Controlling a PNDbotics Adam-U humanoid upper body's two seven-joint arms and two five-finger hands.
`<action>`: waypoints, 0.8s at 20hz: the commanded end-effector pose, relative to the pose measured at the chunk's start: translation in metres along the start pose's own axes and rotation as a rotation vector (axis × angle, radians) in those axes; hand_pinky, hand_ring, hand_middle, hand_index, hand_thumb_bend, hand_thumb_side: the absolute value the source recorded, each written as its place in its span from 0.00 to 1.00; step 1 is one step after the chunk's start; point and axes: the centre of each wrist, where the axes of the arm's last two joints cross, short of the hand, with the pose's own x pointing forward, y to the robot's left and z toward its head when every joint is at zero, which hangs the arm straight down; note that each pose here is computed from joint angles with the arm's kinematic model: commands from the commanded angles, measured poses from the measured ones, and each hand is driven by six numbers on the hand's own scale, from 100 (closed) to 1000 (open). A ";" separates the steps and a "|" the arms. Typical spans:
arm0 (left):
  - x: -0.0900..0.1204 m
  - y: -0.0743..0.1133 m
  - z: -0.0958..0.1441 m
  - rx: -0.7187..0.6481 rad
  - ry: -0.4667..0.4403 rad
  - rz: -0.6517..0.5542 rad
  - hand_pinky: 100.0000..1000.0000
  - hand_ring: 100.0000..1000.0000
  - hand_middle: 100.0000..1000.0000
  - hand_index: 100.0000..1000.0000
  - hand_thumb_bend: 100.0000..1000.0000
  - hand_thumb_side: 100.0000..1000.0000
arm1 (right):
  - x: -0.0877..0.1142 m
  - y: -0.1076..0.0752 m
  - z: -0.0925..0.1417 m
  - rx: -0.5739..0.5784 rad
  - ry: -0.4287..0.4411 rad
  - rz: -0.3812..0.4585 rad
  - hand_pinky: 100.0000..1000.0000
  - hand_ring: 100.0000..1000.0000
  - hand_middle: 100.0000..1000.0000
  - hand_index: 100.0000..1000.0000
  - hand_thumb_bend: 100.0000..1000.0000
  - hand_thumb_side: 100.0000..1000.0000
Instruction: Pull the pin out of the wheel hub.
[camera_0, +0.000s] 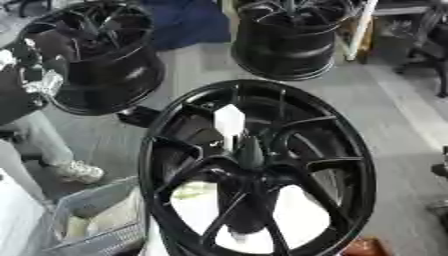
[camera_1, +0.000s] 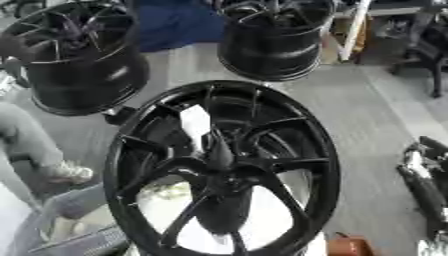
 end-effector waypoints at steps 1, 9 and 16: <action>0.034 0.027 -0.012 -0.162 -0.088 -0.232 0.56 0.75 0.69 0.83 0.00 0.19 | 0.006 -0.004 -0.004 0.016 -0.032 0.028 0.56 0.44 0.60 0.77 0.00 0.35; 0.091 0.013 -0.048 -0.607 -0.311 -0.586 0.62 0.66 0.75 0.83 0.00 0.14 | 0.006 -0.007 -0.004 0.029 -0.033 0.045 0.56 0.44 0.60 0.77 0.00 0.36; 0.097 -0.029 -0.082 -0.990 -0.433 -0.838 0.66 0.57 0.79 0.86 0.20 0.14 | 0.005 -0.007 -0.004 0.038 -0.029 0.047 0.56 0.44 0.60 0.77 0.00 0.36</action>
